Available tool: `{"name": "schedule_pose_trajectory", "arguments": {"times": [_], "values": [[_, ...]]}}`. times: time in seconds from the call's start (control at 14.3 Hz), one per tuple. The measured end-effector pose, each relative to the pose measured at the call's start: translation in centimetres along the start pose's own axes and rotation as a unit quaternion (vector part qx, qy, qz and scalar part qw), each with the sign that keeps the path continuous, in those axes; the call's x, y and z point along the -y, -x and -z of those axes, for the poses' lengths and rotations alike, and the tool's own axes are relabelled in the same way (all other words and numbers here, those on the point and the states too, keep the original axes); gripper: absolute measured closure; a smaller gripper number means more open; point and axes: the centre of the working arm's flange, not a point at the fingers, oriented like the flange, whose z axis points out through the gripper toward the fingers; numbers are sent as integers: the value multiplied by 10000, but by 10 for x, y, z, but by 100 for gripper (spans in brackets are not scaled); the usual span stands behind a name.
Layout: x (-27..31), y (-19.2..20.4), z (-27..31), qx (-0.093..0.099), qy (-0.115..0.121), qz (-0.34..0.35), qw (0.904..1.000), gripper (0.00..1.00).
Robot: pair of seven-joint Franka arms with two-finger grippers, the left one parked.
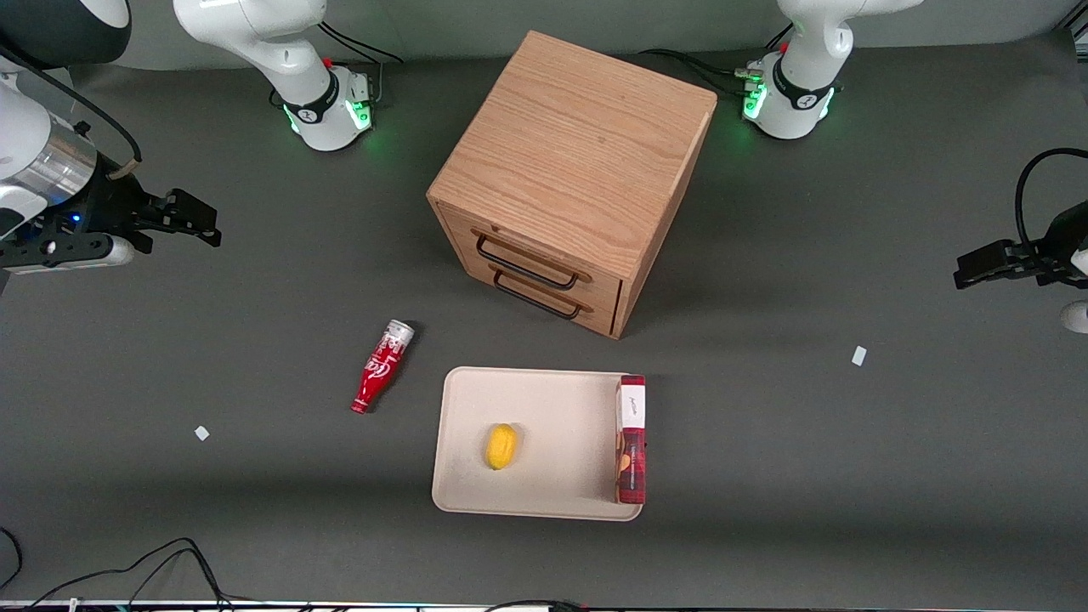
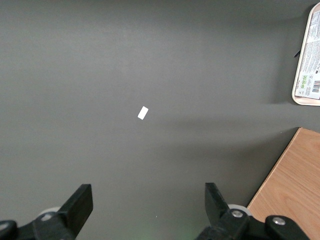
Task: Place coke bottle on tray
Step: 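Move the open right gripper toward the red Coca-Cola bottle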
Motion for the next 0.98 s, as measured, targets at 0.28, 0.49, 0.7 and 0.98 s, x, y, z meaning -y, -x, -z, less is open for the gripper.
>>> {"name": "schedule_pose_trajectory", "arguments": {"times": [0.28,0.49,0.7,0.98], "values": [[-1,-1,-1,13,2,-6,10000,0],[2,-9,-14,143,-1,-284,9995,0],[24,-29,-60,554,-178,-911,9941,0],[59,-60,-130,435,-256,-1514,9872,0]]}}
